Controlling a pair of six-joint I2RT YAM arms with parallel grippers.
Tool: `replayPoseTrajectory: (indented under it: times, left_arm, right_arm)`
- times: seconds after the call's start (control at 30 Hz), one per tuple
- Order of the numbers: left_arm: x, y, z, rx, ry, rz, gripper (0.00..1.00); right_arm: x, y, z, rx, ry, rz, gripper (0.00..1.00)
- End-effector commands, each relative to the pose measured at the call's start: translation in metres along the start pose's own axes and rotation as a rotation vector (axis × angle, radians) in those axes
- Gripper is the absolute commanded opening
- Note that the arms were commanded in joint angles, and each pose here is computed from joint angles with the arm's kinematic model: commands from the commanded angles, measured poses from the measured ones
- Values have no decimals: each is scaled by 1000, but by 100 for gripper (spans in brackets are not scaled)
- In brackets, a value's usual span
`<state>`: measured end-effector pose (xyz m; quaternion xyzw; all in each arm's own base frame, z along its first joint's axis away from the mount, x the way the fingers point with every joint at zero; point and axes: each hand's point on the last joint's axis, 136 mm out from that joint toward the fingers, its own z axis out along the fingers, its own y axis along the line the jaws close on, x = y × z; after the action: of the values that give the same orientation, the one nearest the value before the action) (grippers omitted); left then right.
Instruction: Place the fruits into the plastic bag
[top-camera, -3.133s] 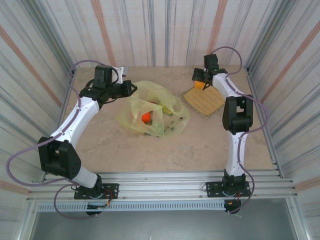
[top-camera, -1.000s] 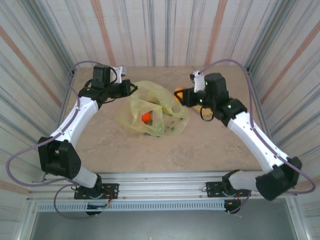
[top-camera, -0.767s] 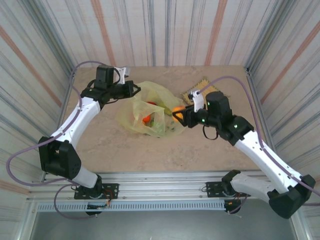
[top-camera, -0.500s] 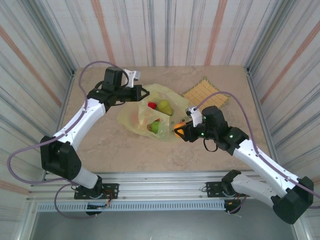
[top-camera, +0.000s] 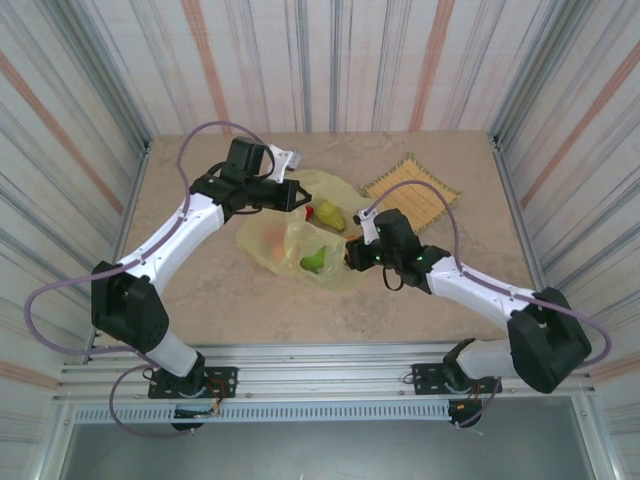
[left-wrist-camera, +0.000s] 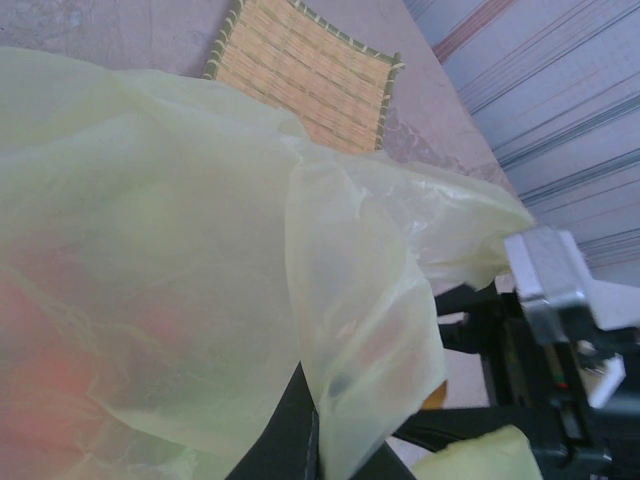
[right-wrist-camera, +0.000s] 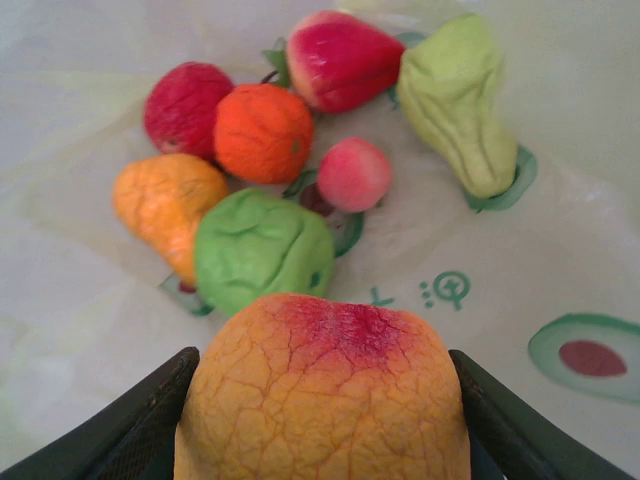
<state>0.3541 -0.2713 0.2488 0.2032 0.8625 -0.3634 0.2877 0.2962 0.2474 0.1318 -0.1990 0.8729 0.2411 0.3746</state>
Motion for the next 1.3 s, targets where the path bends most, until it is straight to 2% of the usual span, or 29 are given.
replayPoseTrajectory:
  times: [0.0, 0.27, 0.47, 0.87, 1.03, 1.27]
  left_arm:
    - [-7, -1, -6, -7, -10, 29, 0]
    - [-19, 8, -22, -34, -74, -2, 0]
    - [-30, 25, -39, -68, -132, -43, 0]
    - [-30, 38, -42, -84, -138, -91, 0]
    - [-31, 41, -44, -90, -144, -100, 0]
    - [-33, 48, -48, -99, -154, -120, 0]
  right_arm:
    - [-32, 0, 11, 16, -122, 13, 55]
    - [-59, 23, 45, -45, -176, 107, 58]
    - [-74, 37, 72, -23, -202, 183, 58]
    - [-98, 37, 137, 12, -223, 225, 61]
    - [-91, 31, 160, 21, -183, 226, 69]
    - [-94, 22, 155, 11, -169, 222, 81]
